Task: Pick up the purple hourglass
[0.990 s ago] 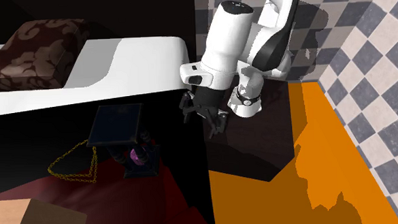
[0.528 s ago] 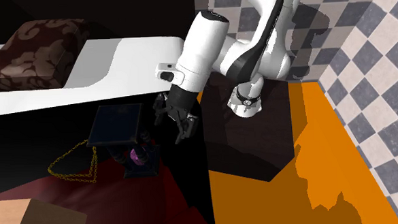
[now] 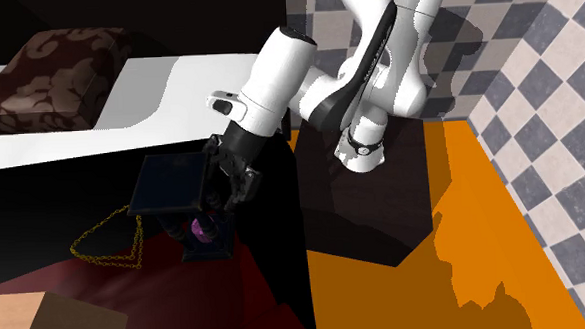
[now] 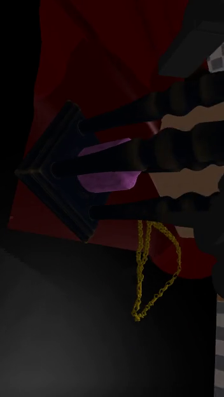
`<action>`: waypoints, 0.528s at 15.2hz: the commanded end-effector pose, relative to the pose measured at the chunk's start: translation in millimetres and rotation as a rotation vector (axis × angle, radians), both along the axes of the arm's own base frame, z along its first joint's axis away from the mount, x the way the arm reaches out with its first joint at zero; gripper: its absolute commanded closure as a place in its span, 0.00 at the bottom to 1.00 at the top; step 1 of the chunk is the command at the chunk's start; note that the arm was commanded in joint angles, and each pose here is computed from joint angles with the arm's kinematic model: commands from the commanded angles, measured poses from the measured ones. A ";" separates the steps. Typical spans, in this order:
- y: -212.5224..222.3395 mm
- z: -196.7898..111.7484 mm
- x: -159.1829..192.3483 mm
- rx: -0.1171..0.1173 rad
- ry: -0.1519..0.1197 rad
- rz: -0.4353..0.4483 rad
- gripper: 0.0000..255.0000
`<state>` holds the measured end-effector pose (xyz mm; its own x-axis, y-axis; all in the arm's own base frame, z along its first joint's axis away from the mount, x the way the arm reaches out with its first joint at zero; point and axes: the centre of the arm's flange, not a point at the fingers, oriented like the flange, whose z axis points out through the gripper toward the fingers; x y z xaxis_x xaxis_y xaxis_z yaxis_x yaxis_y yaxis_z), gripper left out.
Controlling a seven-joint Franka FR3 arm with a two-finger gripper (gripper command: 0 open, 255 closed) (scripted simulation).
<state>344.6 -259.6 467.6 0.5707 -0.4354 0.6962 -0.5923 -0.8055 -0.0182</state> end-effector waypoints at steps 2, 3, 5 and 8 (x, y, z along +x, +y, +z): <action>-1.6 -16.3 -0.2 -0.001 -0.003 -0.001 0.00; -1.6 -21.6 -0.2 -0.001 -0.003 -0.001 0.00; -1.6 -24.6 -0.3 -0.001 -0.003 -0.001 0.00; -1.9 -24.9 0.1 -0.001 -0.003 -0.001 1.00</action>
<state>344.6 -261.5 443.1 0.5685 -0.4352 0.6981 -0.5932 -0.8048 -0.0187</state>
